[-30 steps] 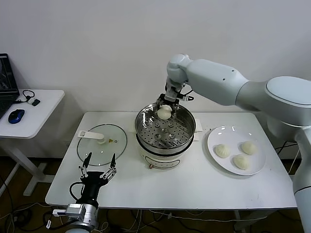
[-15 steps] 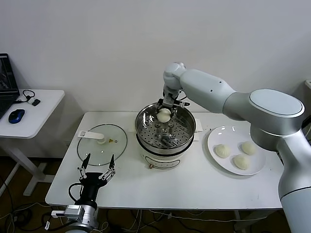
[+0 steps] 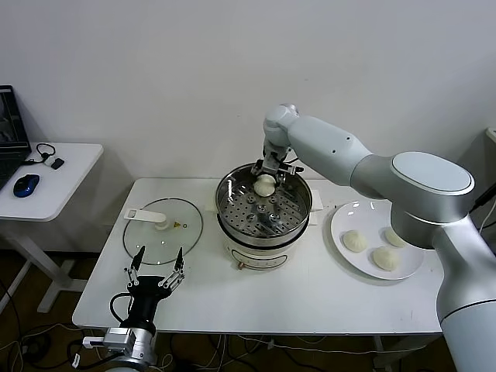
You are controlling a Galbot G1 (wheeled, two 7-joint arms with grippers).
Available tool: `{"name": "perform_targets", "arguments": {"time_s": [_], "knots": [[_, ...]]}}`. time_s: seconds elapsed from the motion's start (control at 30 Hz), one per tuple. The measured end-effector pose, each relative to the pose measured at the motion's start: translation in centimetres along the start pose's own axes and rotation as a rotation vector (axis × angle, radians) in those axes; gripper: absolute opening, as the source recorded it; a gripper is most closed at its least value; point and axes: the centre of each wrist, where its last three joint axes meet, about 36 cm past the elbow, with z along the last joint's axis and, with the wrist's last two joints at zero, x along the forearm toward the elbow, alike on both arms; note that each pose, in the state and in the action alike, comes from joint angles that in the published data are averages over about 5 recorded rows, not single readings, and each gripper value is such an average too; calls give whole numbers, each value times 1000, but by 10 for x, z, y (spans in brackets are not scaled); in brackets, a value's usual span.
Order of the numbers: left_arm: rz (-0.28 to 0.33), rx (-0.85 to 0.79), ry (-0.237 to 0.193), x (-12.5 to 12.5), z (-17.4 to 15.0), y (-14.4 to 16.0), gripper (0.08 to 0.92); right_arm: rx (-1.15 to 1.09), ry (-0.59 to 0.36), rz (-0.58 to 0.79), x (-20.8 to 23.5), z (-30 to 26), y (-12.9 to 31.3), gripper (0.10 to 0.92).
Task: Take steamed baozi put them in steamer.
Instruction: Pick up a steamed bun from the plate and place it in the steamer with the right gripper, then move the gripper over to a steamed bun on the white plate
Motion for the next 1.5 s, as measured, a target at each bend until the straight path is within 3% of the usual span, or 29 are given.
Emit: {"name": "perform_targets", "arguments": {"time_s": [0.13, 0.43, 0.8, 1.13, 1.5], "knots": [[0, 0, 0, 0, 0, 0, 823, -3, -4, 3, 1, 1, 1, 813], [0, -1, 0, 0, 0, -1, 823, -28, -31, 4, 16, 7, 7, 823], [1, -2, -4, 2, -4, -2, 823, -179, -67, 43, 88, 36, 36, 823], [14, 7, -7, 3, -7, -4, 823, -540, -81, 63, 137, 71, 127, 823], [19, 8, -9, 3, -10, -4, 823, -958, -102, 30, 127, 82, 250, 823]]}}
